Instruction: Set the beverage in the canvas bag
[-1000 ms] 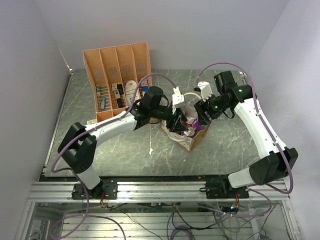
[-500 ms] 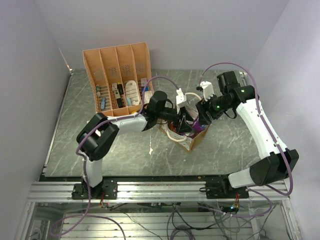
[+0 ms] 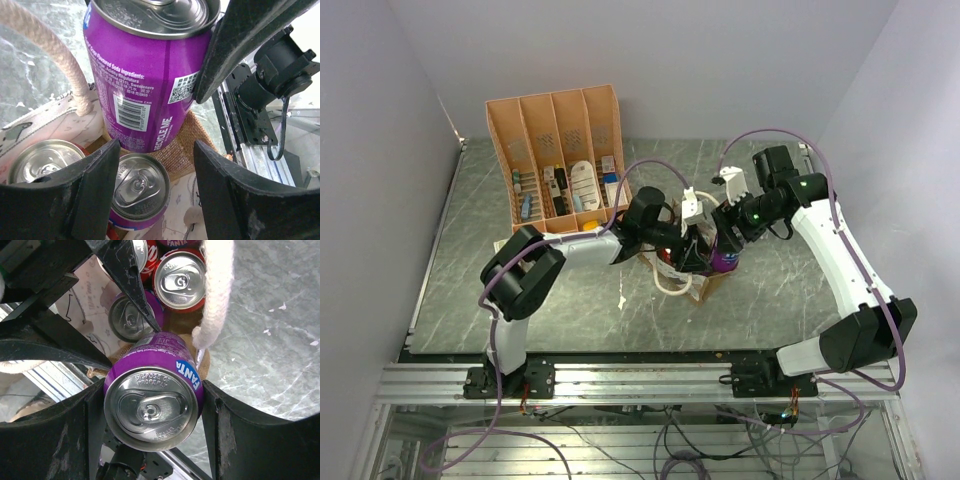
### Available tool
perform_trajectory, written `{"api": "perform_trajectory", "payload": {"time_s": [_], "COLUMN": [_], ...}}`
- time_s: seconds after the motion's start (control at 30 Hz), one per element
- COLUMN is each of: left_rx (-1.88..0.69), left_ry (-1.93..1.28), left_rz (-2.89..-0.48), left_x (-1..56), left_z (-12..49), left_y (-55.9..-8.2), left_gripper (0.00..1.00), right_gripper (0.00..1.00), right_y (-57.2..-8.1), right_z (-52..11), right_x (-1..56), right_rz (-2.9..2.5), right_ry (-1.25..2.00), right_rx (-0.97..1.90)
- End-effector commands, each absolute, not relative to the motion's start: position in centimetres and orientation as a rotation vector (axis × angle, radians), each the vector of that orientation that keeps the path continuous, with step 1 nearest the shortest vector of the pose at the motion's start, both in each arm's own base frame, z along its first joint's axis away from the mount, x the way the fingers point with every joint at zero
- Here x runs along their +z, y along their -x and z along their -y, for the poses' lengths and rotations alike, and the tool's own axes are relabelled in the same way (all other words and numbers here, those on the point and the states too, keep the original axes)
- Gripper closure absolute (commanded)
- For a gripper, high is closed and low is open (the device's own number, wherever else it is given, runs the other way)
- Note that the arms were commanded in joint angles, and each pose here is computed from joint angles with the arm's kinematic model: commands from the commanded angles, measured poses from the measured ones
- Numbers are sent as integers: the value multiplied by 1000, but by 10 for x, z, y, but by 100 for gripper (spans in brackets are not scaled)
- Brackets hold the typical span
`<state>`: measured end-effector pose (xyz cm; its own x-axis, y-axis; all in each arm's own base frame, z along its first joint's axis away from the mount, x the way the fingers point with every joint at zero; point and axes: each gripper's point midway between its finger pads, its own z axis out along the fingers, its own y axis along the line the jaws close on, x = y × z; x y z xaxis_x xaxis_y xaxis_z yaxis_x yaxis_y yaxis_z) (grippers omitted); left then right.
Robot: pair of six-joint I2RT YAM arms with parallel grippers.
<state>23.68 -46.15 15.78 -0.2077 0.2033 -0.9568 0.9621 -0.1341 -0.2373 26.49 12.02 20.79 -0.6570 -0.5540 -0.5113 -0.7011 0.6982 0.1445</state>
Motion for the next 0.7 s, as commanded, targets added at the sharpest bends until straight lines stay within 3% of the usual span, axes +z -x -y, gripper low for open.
{"api": "perform_trajectory", "payload": {"time_s": [0.0,0.67], "left_rx": [-1464,-1287], "left_ry": [-1486,-1870], "left_rz": [-1300,-1217], "left_x": [164,180], "left_z": [476,425], "left_y": [-206,-180], "left_gripper": [31,29], "right_gripper": [99,100], "right_y": [-276,-285], "right_z": [-123,-130], "right_x": [213,204], "right_rz": [-2400,-2343], "right_ry": [946,995], "right_rx": [445,412]}}
